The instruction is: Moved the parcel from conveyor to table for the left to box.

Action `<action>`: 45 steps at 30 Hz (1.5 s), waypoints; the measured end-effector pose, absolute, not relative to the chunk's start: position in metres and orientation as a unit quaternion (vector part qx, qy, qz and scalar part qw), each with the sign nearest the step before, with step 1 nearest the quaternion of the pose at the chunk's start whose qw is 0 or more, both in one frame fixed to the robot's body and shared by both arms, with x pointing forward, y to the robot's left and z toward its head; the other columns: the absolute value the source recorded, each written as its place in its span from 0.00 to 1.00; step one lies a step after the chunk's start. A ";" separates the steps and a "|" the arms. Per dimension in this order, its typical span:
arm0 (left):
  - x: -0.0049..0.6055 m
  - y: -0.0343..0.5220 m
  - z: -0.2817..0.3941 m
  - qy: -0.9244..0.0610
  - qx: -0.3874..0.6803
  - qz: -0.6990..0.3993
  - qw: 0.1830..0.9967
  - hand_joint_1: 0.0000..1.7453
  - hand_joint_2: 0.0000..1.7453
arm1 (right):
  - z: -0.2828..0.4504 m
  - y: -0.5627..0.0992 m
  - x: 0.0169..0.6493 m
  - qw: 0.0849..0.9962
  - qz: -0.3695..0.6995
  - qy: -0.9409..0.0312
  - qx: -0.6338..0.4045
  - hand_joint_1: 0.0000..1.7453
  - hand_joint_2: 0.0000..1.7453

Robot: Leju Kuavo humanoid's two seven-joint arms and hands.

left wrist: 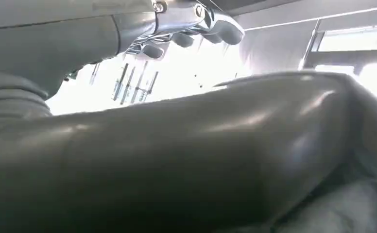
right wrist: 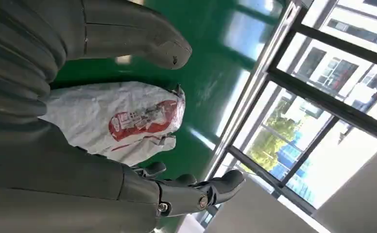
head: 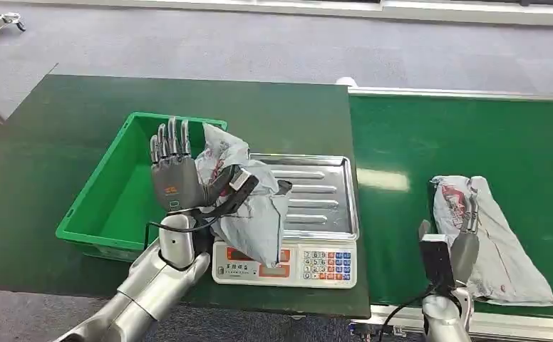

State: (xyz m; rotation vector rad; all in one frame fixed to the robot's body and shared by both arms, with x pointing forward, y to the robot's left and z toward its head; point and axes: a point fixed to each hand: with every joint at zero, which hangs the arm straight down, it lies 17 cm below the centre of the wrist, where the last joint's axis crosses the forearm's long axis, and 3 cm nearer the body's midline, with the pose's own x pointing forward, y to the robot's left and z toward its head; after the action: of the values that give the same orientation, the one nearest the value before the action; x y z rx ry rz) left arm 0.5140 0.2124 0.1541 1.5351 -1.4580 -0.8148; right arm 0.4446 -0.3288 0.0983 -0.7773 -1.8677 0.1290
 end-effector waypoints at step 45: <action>0.483 0.385 0.307 -0.578 0.667 0.026 0.469 0.00 0.00 | 0.071 -0.336 0.408 0.542 0.079 -0.764 -0.340 0.00 1.00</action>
State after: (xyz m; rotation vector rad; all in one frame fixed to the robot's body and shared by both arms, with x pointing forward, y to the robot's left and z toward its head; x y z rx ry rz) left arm 0.4835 0.3848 0.3073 1.6364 -1.4175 0.0645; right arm 0.4080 -0.3362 0.0708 -0.8068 -1.8149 0.1870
